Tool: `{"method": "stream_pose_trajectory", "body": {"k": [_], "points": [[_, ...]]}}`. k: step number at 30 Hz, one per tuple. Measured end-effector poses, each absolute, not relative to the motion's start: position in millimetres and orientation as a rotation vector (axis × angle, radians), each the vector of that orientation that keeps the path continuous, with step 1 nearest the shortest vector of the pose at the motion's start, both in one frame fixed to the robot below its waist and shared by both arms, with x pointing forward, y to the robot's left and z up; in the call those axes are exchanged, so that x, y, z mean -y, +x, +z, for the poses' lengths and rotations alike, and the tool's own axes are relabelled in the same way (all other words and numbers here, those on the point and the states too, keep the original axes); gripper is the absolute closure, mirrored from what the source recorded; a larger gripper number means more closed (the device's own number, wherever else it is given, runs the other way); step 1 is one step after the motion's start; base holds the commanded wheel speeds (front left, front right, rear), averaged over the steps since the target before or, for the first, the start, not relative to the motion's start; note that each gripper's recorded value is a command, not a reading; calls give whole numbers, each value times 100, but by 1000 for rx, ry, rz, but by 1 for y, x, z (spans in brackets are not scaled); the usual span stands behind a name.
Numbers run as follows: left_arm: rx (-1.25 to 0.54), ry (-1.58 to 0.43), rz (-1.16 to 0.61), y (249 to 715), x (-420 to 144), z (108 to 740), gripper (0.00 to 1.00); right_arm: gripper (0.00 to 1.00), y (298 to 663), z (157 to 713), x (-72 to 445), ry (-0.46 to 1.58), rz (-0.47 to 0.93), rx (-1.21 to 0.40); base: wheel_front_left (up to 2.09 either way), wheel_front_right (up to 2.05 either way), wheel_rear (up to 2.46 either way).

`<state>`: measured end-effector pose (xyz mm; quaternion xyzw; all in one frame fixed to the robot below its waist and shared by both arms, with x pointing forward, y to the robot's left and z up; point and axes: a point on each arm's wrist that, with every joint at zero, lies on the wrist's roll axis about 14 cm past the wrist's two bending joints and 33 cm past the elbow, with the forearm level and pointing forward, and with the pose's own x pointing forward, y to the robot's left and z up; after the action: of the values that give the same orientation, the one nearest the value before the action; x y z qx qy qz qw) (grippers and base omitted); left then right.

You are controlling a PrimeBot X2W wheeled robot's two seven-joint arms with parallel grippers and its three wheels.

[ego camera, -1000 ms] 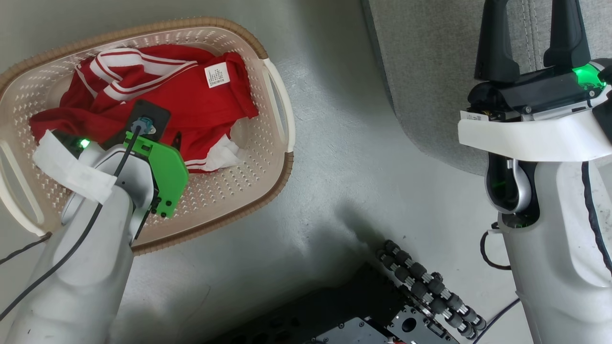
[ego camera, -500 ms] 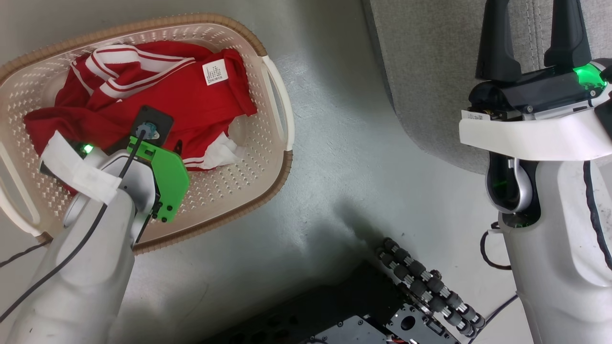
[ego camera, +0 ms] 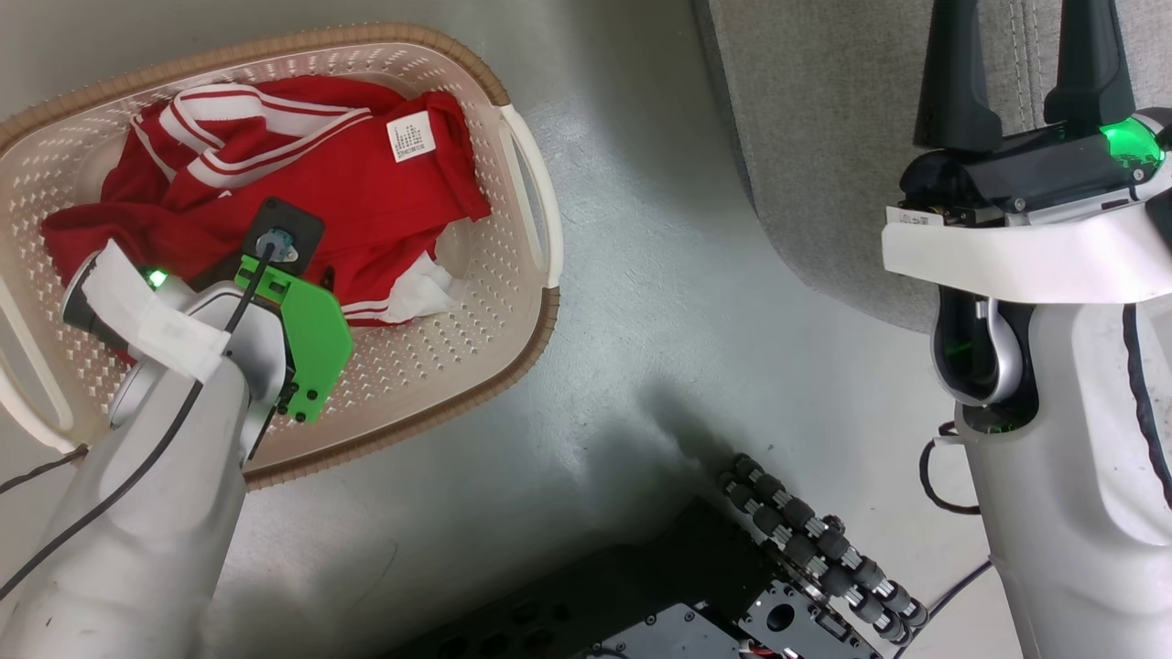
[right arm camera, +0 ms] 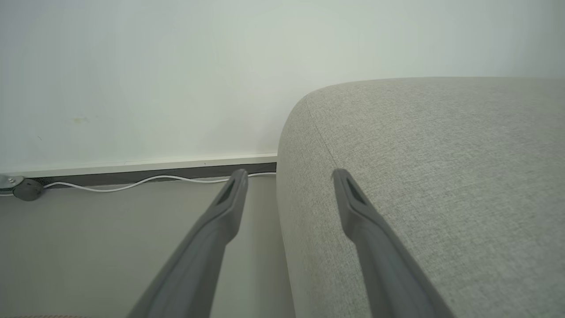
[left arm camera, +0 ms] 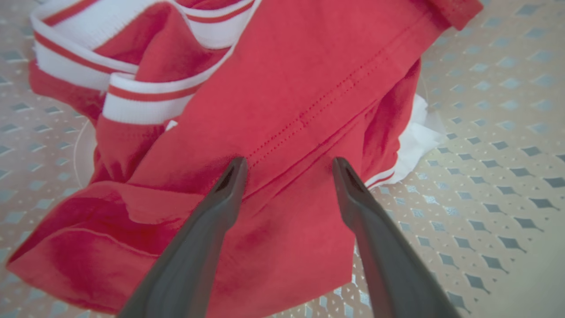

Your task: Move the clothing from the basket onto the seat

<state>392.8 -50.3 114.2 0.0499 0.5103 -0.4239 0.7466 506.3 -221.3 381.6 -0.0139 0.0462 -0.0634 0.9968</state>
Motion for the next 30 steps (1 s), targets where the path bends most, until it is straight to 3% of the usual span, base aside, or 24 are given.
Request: {"method": "stream_pose_trajectory", "body": {"k": [3, 5, 6, 8, 13, 16, 17, 30], "points": [[-1116, 112, -932, 392, 51, 114, 0, 0, 506, 381, 222, -25, -129, -93, 0, 0, 0], [-1120, 115, -935, 390, 51, 113, 7, 0, 506, 381, 222, -25, -129, -93, 0, 0, 0], [-1120, 115, -937, 390, 51, 113, 13, 0, 506, 381, 222, -24, -129, -93, 0, 0, 0], [-1123, 119, -942, 388, 51, 112, 39, 0, 506, 381, 222, -23, -130, -93, 0, 0, 0], [-1128, 126, -948, 386, 51, 111, 66, 0, 506, 382, 222, -19, -132, -92, 0, 0, 0], [-1136, 131, -950, 384, 50, 110, 95, 0, 506, 383, 223, -20, -133, -90, 0, 0, 0], [-1139, 133, -951, 383, 50, 110, 100, 0, 506, 383, 223, -20, -134, -89, 0, 0, 0], [-1118, 120, -954, 388, 52, 115, 100, 0, 508, 386, 222, -14, -130, -80, 0, 0, 0]]}}
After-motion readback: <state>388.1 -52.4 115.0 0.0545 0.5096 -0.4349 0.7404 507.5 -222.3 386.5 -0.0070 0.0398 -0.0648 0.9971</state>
